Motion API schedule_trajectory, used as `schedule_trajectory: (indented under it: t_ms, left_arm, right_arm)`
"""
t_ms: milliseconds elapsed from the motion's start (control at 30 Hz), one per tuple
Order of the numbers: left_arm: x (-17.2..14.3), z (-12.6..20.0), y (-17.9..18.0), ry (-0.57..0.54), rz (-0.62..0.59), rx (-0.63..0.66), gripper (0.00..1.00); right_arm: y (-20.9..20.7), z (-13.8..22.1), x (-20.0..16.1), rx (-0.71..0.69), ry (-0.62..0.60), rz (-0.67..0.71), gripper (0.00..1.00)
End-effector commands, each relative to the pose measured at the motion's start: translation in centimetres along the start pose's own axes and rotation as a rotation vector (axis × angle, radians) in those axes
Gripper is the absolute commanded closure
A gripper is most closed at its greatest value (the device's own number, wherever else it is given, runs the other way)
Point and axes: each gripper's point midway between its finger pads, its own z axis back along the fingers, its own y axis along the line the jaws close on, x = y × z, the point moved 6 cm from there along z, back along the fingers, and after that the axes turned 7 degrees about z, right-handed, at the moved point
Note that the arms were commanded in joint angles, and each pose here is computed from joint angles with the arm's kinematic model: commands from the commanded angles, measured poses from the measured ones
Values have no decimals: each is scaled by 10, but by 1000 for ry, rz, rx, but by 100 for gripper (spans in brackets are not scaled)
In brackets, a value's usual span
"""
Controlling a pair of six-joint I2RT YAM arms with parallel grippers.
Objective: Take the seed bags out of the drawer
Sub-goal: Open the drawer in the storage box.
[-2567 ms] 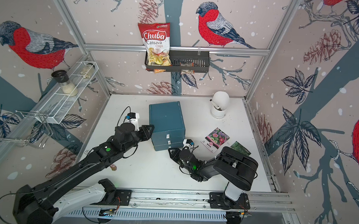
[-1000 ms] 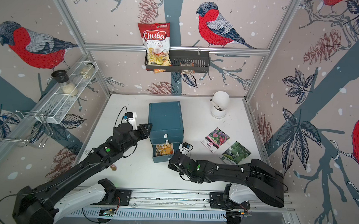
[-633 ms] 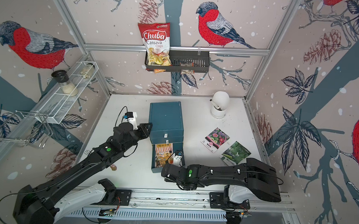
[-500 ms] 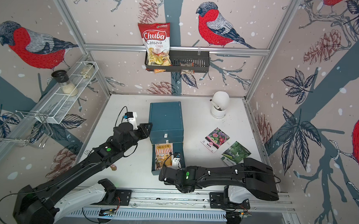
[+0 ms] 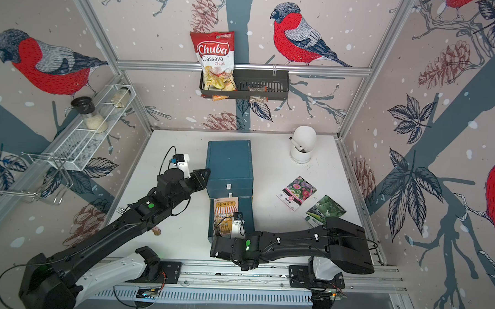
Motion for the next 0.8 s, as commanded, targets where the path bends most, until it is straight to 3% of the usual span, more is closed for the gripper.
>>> schedule_trajectory:
  t_ms: [0,100,200,400,500,633,767]
  left_arm:
    - [-24,-1,24,131,-44,106,68]
    - [-23,0,22,133,-50,100,66]
    - [-21,3,19,131,-56,88,62]
    - [-15,8,7,136,-66,48,58]
    - [-13,10,1,137,-56,13,51]
    - [-8,15,-4,120,-48,-2,40]
    - [-3,21,-7,108,-57,7,37]
  right_arm:
    - [-6,9,6,-93,-65,4,96]
    - [-8,26,15,-161,-146,23,60]
    - [-6,42,28,-176,-210,32,38]
    - [0,48,45,-125,-258,28,26]
    - [3,41,57,-102,-270,28,21]
    - [2,26,71,-86,-242,17,19]
    - [-2,11,75,-54,-218,-3,19]
